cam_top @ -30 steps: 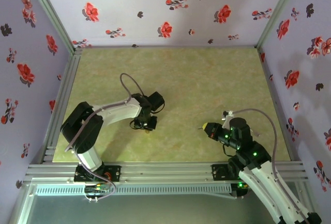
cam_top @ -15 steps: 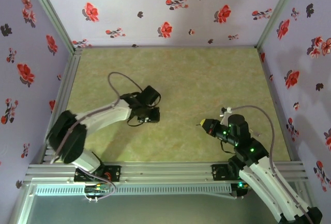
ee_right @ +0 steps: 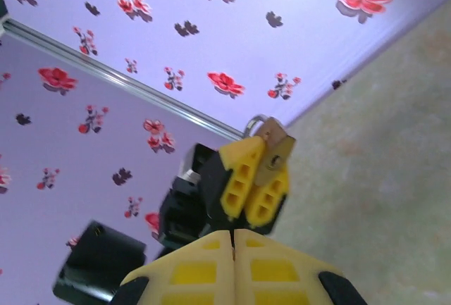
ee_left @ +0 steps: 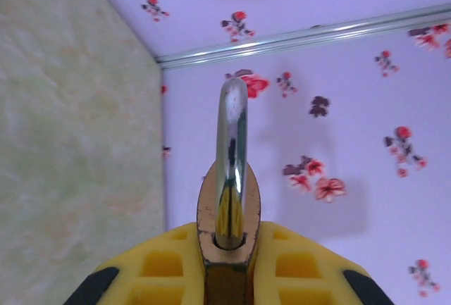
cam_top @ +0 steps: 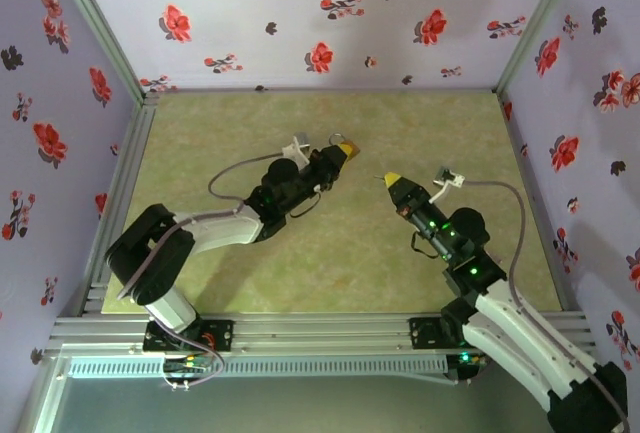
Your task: Unlock with the key
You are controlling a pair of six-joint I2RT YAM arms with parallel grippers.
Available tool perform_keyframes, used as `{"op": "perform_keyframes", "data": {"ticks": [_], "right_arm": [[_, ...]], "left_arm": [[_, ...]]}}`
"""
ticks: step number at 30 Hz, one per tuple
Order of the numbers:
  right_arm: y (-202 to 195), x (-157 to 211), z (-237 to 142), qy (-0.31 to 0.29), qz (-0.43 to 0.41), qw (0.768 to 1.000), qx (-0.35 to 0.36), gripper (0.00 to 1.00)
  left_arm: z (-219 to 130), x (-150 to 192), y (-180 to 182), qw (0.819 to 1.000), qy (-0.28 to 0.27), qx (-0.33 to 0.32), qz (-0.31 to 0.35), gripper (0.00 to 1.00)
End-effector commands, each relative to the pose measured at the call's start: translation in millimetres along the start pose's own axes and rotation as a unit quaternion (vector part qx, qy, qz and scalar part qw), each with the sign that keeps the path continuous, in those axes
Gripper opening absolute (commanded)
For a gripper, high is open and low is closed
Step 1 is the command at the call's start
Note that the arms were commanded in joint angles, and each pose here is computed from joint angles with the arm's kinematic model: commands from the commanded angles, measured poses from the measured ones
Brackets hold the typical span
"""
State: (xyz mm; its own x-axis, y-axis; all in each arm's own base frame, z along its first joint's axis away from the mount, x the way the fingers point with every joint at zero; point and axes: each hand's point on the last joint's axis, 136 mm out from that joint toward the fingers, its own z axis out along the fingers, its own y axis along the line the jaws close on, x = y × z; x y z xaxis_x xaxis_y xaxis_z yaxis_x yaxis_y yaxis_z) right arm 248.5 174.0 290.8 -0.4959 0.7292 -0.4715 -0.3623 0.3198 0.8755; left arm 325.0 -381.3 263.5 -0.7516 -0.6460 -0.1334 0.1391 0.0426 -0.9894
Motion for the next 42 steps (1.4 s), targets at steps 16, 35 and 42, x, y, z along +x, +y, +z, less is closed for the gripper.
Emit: {"op": "perform_keyframes", "data": {"ticks": [16,35,42], "right_arm": [[28,-35,15,-0.133,-0.001,0.989,-0.061,0.00],[21,-18,32,-0.125,0.007,0.991,-0.055,0.00],[19,-12,40,-0.118,0.010,0.991,-0.055,0.00]], "left_arm": [[-24,3,-91,0.983,-0.090,0.142,-0.069,0.00],[-27,4,-95,0.982,-0.108,0.143,-0.055,0.00],[-25,9,-100,0.982,-0.100,0.151,-0.058,0.00]]}}
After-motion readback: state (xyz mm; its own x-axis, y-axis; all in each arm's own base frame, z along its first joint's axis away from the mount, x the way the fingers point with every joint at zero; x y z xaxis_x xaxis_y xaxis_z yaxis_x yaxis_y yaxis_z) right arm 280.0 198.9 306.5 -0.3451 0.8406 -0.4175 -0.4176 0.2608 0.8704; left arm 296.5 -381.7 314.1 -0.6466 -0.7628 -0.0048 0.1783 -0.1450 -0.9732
